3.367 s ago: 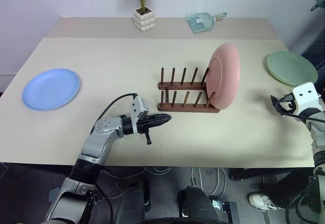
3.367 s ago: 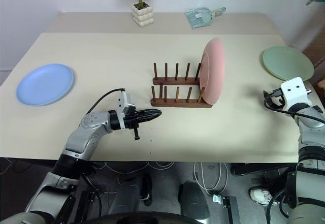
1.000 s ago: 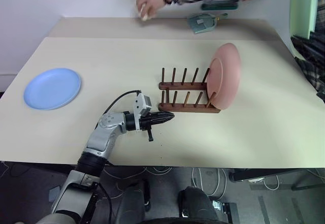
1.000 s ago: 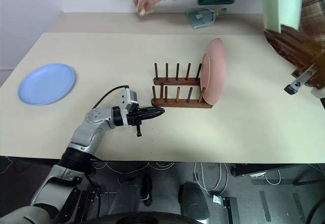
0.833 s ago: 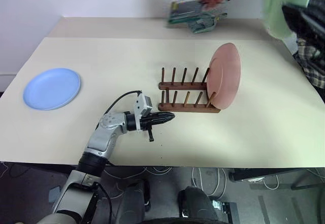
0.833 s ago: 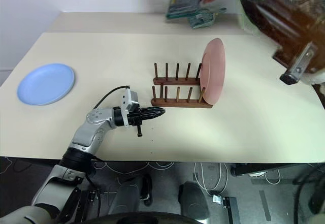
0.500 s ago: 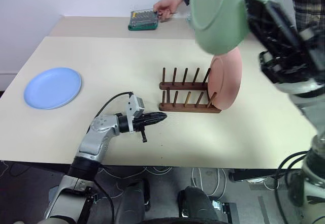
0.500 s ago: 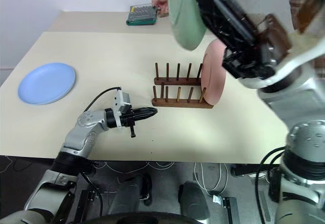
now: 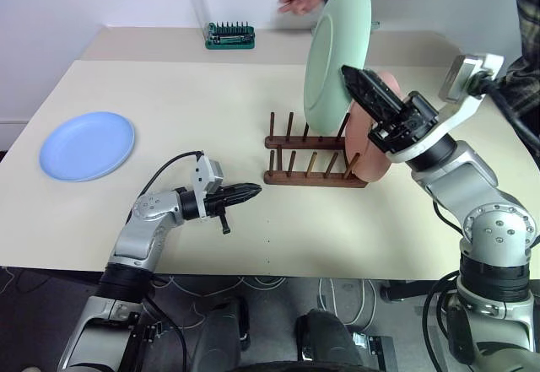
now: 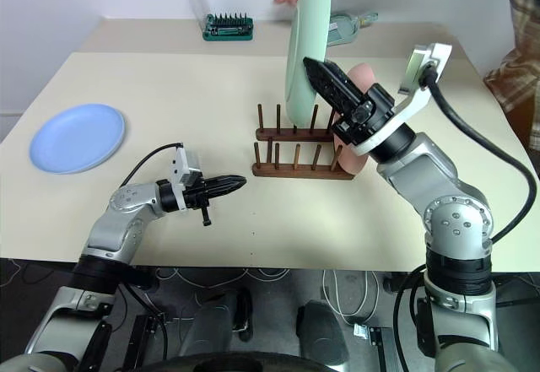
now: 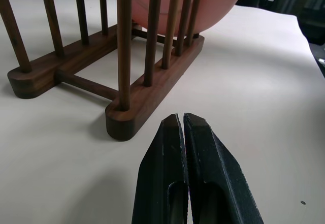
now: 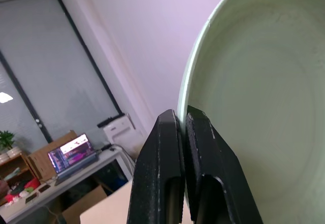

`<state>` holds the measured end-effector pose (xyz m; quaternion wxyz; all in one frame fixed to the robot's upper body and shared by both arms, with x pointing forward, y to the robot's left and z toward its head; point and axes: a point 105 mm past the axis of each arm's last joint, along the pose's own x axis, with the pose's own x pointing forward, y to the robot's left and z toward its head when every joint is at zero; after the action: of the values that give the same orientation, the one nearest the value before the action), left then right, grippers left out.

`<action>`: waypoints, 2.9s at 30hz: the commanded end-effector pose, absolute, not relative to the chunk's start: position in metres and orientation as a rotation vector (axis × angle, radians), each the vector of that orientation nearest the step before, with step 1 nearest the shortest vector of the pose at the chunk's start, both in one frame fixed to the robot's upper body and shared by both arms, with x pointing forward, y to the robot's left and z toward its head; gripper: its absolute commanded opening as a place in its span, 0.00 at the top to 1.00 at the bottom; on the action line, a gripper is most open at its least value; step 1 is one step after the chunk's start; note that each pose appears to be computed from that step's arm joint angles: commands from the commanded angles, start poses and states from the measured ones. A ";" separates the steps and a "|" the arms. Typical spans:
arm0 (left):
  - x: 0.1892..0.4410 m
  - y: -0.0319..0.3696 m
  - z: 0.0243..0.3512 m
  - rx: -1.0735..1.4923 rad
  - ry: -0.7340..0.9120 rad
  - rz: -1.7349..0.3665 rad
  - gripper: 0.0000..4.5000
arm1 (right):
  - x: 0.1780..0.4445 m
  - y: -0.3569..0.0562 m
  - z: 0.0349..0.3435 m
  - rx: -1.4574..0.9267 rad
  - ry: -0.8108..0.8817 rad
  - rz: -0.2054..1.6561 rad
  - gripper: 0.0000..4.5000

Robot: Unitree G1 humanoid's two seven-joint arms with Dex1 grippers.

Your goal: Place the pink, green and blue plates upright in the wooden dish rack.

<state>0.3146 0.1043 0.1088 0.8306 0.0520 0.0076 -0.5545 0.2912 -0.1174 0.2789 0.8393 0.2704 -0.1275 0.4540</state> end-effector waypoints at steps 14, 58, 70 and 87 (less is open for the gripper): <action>0.314 0.104 0.122 0.123 -0.031 -1.173 0.98 | 0.296 -0.126 0.269 0.578 -0.244 0.928 1.00; 0.316 0.099 0.133 0.118 -0.041 -1.147 0.98 | 0.289 -0.116 0.312 0.360 -0.387 0.944 0.14; 0.370 0.201 0.201 -0.084 -0.209 -0.529 0.26 | 0.289 -0.084 0.305 -0.278 -0.389 0.942 0.12; 0.327 0.419 0.162 -0.309 0.120 0.770 0.02 | 0.298 -0.056 0.284 -0.428 -0.420 1.019 0.12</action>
<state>0.3344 0.4108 0.1548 0.9247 -0.1374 0.0634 0.3494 0.3032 -0.0572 0.2696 0.8385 -0.1923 -0.1647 0.4825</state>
